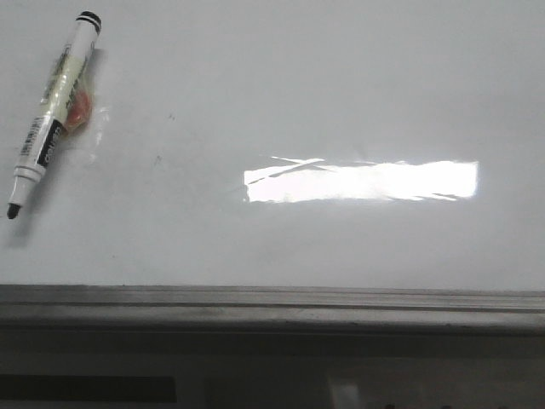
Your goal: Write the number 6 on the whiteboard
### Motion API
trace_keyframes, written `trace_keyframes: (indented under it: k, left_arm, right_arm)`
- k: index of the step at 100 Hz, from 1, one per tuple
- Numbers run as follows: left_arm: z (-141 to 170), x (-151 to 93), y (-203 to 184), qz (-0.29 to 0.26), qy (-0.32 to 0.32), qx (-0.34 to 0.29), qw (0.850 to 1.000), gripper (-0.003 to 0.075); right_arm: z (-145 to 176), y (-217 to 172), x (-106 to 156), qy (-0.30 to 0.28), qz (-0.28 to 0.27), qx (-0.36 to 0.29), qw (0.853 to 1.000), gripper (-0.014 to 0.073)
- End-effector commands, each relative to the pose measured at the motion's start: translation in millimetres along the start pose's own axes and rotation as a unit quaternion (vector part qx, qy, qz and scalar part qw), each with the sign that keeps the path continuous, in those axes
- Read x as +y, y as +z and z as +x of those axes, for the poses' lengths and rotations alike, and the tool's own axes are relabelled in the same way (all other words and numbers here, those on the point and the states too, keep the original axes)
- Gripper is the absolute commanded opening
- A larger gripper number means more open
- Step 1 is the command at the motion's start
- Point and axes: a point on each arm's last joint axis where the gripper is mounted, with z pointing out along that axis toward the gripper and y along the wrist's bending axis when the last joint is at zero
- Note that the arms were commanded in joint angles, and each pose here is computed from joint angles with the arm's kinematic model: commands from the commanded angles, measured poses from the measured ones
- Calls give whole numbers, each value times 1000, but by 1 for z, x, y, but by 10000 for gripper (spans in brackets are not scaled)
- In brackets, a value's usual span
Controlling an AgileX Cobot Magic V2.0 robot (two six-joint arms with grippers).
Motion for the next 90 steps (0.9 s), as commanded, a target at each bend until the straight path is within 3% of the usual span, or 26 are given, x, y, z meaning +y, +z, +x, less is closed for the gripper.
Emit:
trace_keyframes:
  k: [1, 19, 33, 73, 85, 90]
  left_arm:
    - [-18, -18, 3, 67, 3, -45, 997, 429]
    - [-6, -51, 5, 191, 17, -1, 981, 407]
    - [5, -68, 11, 234, 23, 42, 971, 376]
    - [28, -81, 37, 222, 1, 103, 970, 372]
    - [33, -83, 42, 218, 4, 115, 969, 328]
    - [36, -83, 44, 216, 5, 121, 969, 266]
  right_arm:
    - [-17, -1, 0, 1, 0, -44, 999, -64]
    - [-17, -1, 0, 1, 0, -44, 999, -64]
    - [-17, -1, 0, 1, 0, -44, 999, -64]
    - [-19, -1, 0, 1, 0, -51, 999, -64]
    - [-19, -1, 1, 1, -1, -50, 999, -64]
    - [-19, -1, 1, 0, -6, -51, 999, -64]
